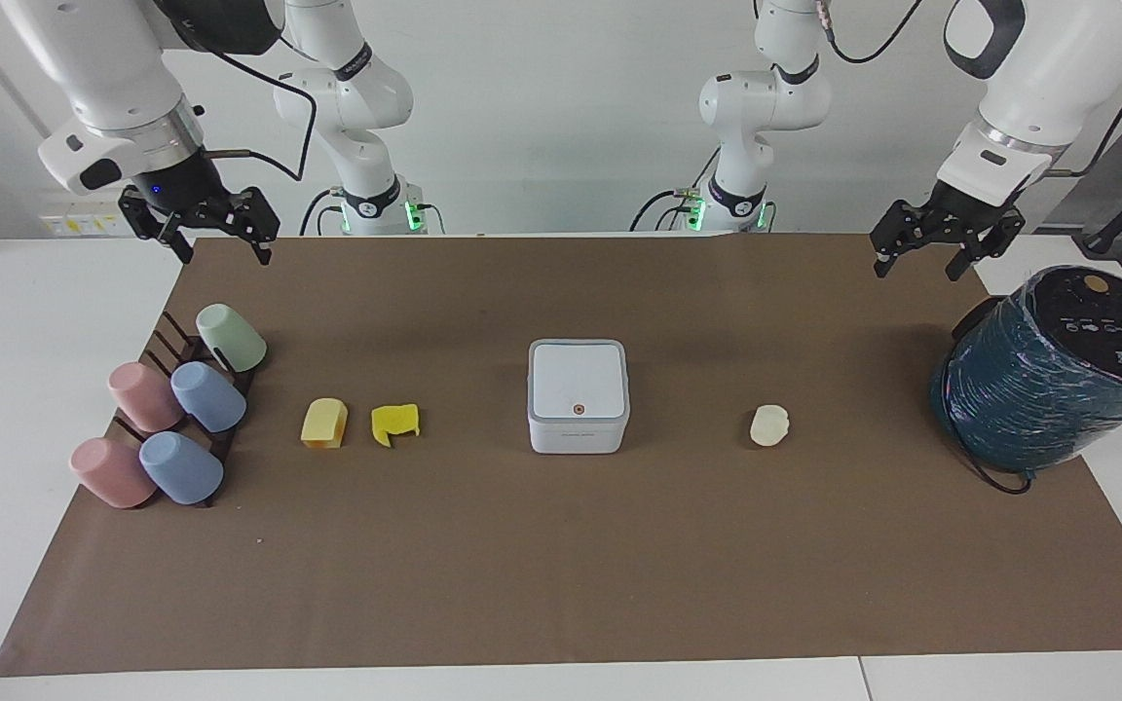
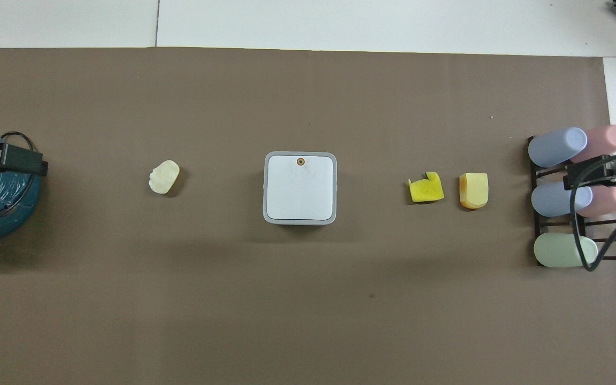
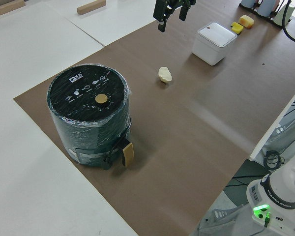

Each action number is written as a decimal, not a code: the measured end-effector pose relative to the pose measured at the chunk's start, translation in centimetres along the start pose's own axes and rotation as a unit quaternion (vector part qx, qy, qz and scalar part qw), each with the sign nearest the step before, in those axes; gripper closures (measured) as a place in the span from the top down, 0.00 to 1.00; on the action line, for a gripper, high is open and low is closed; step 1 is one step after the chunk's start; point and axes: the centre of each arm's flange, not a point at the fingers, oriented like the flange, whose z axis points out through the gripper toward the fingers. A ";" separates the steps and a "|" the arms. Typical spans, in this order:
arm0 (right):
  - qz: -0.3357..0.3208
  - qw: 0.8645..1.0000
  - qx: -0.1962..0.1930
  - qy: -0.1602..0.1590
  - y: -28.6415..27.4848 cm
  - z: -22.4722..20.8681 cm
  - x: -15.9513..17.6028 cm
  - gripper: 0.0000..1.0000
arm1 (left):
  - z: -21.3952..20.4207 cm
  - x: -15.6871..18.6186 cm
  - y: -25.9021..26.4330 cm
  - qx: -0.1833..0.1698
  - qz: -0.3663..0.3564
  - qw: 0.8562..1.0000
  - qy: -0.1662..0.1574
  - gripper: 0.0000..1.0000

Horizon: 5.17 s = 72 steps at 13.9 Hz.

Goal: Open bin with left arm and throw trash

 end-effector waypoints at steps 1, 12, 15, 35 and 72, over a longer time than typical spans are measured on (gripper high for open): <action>0.000 1.000 0.000 0.000 0.0 0.0 0.0 1.00 | 0.1 0.0 0.0 0.000 0.000 1.000 -0.001 1.00; 0.000 1.000 0.000 0.000 0.0 0.0 0.0 1.00 | 0.1 0.0 1.8 -0.001 0.016 1.000 -0.002 1.00; 0.000 1.000 0.000 0.000 0.0 0.0 0.0 1.00 | 0.0 0.0 1.8 0.000 0.016 1.000 0.001 1.00; -0.035 0.997 0.000 0.064 -0.4 11.9 1.9 1.00 | 10.7 2.4 28.0 -0.031 0.147 0.983 0.104 0.01; 0.215 0.952 0.214 0.026 -29.9 15.4 3.0 0.10 | 16.4 1.1 22.5 -0.011 0.022 0.999 0.031 0.36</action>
